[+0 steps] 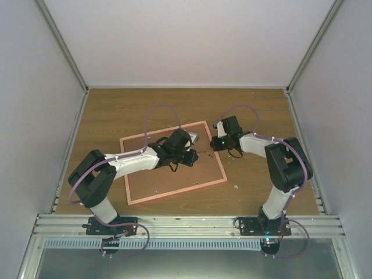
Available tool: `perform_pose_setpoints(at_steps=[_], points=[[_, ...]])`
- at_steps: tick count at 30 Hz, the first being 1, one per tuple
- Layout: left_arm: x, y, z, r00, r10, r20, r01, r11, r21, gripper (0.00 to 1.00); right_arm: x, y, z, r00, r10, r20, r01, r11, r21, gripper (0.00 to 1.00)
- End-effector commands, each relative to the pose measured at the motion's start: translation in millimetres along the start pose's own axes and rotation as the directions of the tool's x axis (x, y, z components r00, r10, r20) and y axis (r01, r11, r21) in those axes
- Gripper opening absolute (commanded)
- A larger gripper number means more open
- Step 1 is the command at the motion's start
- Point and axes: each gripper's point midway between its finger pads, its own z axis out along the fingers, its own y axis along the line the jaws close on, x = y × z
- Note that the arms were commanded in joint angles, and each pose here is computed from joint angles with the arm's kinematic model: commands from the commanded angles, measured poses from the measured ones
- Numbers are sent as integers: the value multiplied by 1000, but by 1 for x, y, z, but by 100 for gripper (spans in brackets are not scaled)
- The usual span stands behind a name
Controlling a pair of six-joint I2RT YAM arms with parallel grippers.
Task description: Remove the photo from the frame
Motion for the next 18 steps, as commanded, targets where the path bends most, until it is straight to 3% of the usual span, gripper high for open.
perform_pose_setpoints(at_steps=[1, 12, 18], points=[[-12, 15, -18, 997, -29, 65, 31, 999, -21, 0, -20, -9, 9, 997, -72, -6, 73, 997, 37, 20], [-17, 64, -59, 985, -102, 140, 115, 989, -88, 0, -81, -33, 24, 994, -106, 31, 103, 991, 91, 26], [-21, 71, -74, 978, -110, 177, 127, 988, -88, 0, -62, -14, -7, 997, -72, 9, 72, 996, 43, 38]])
